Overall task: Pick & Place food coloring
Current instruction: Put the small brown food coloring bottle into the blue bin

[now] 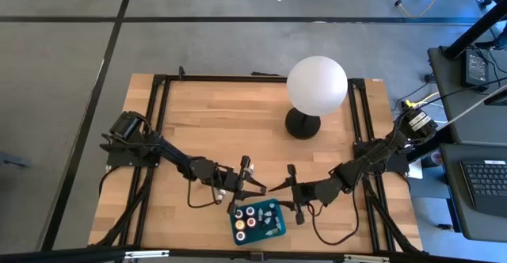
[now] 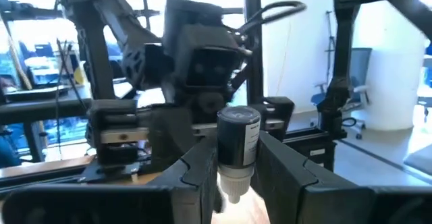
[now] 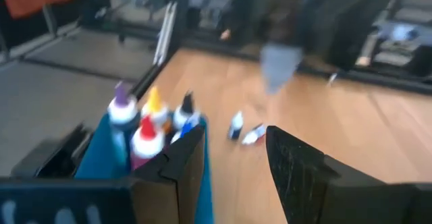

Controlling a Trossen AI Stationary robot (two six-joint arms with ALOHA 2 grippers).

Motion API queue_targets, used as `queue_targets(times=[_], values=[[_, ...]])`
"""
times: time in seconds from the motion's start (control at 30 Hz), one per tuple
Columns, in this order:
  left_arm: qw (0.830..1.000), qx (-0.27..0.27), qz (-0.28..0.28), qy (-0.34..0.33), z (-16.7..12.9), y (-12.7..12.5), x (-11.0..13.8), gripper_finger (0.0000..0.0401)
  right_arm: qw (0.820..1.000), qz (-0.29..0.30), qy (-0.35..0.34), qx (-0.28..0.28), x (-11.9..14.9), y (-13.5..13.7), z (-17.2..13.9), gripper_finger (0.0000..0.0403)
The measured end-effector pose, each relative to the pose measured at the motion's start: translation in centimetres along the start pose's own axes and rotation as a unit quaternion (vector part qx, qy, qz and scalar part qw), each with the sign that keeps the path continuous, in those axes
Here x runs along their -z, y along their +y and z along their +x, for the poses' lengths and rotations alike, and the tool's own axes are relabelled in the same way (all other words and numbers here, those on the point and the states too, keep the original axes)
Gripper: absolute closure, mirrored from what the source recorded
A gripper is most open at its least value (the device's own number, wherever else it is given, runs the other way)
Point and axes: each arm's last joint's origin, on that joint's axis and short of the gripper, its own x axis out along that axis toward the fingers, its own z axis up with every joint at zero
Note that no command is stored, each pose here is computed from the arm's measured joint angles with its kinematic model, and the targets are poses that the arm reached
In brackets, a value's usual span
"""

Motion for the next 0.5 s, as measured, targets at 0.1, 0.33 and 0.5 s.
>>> queue_targets(times=[0.1, 0.33, 0.5], values=[[1.000, 0.007, 0.000, -0.001, 0.0, 0.1, 0.0, 0.0311, 1.000, 0.012, -0.016, 0.010, -0.4, -0.6, 0.3, 0.0240], [1.000, 0.008, 0.000, -0.001, 0.0, 0.1, 0.0, 0.0311, 0.999, 0.027, -0.022, 0.030, -0.5, -1.9, 0.8, 0.0240], [1.000, 0.008, 0.001, 0.001, 0.0, 0.0, 0.0, 0.0311, 0.999, 0.034, -0.038, 0.009, -0.8, -1.9, 0.9, 0.0240]])
